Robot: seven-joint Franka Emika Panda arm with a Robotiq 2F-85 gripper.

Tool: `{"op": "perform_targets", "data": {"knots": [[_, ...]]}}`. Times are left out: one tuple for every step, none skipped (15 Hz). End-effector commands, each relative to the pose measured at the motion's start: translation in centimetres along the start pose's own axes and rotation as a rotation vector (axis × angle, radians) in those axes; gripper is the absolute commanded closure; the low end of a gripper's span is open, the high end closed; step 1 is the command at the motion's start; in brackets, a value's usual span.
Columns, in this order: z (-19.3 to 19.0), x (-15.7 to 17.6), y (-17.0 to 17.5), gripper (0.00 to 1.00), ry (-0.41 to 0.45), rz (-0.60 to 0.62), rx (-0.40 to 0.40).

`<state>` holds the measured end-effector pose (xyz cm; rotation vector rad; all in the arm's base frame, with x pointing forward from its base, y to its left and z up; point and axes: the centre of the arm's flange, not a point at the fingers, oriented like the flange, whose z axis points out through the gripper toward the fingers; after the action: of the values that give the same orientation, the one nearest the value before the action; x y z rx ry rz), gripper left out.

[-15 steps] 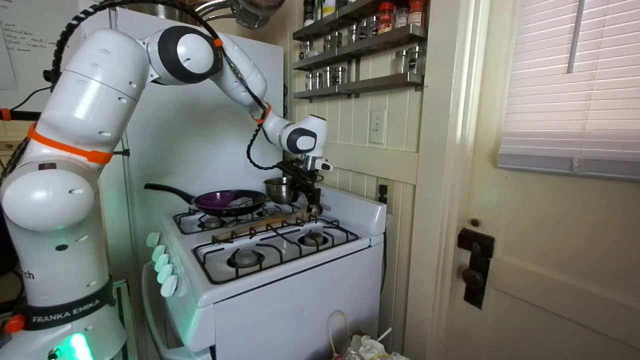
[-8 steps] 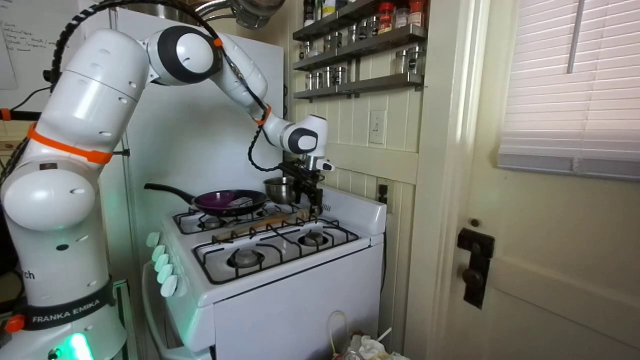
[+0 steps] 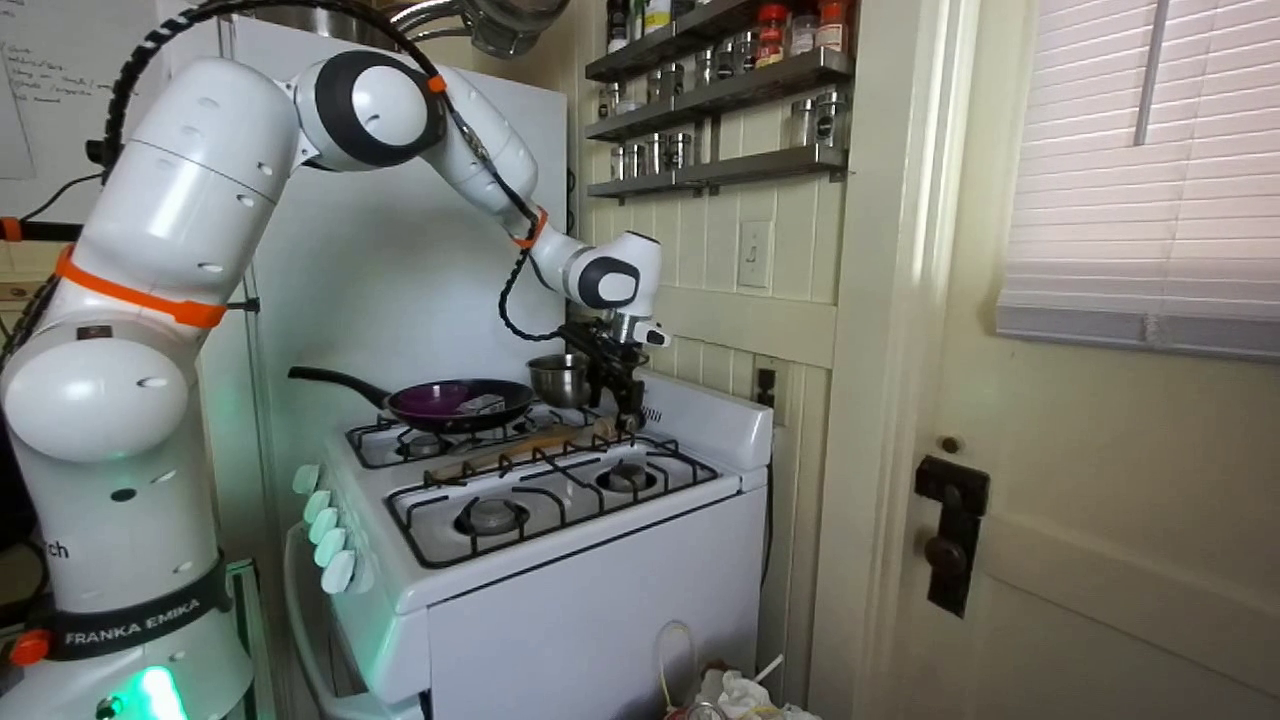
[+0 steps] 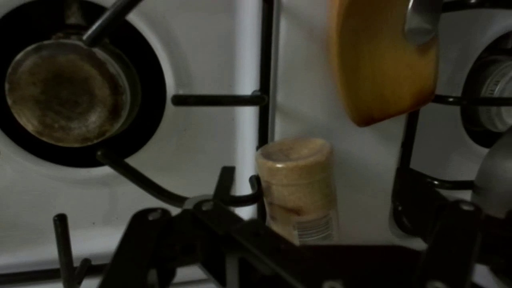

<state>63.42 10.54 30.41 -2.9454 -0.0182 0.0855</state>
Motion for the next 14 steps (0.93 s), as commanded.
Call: {"op": "perform_targets", "data": {"knots": [[0.2, -0.3, 0.3, 0.0, -0.043, 0.04, 0.045], [0.2, -0.3, 0.3, 0.0, -0.046, 0.051, 0.049], [0.3, -0.3, 0.4, 0.0, -0.046, 0.053, 0.053], [0.4, -0.1, 0.7, 0.0, -0.045, 0.057, 0.054], [0.5, 0.1, 0.9, 0.0, -0.035, 0.065, 0.045], [0.6, 0.3, 1.1, 0.0, -0.035, 0.061, 0.045], [0.8, 0.5, 1.3, 0.0, -0.035, 0.057, 0.039], [1.0, 0.7, 1.5, 0.0, -0.034, 0.054, 0.028], [1.1, 0.8, 1.8, 0.0, -0.037, 0.047, 0.028], [1.3, 0.9, 2.0, 0.0, -0.037, 0.044, 0.025], [1.4, 1.0, 2.2, 0.0, -0.038, 0.043, 0.023], [1.5, 1.1, 2.2, 0.0, -0.035, 0.043, 0.021], [1.4, 1.3, 2.2, 0.0, -0.034, 0.041, 0.018], [1.3, 1.5, 2.0, 0.0, -0.033, 0.042, 0.019]]}}
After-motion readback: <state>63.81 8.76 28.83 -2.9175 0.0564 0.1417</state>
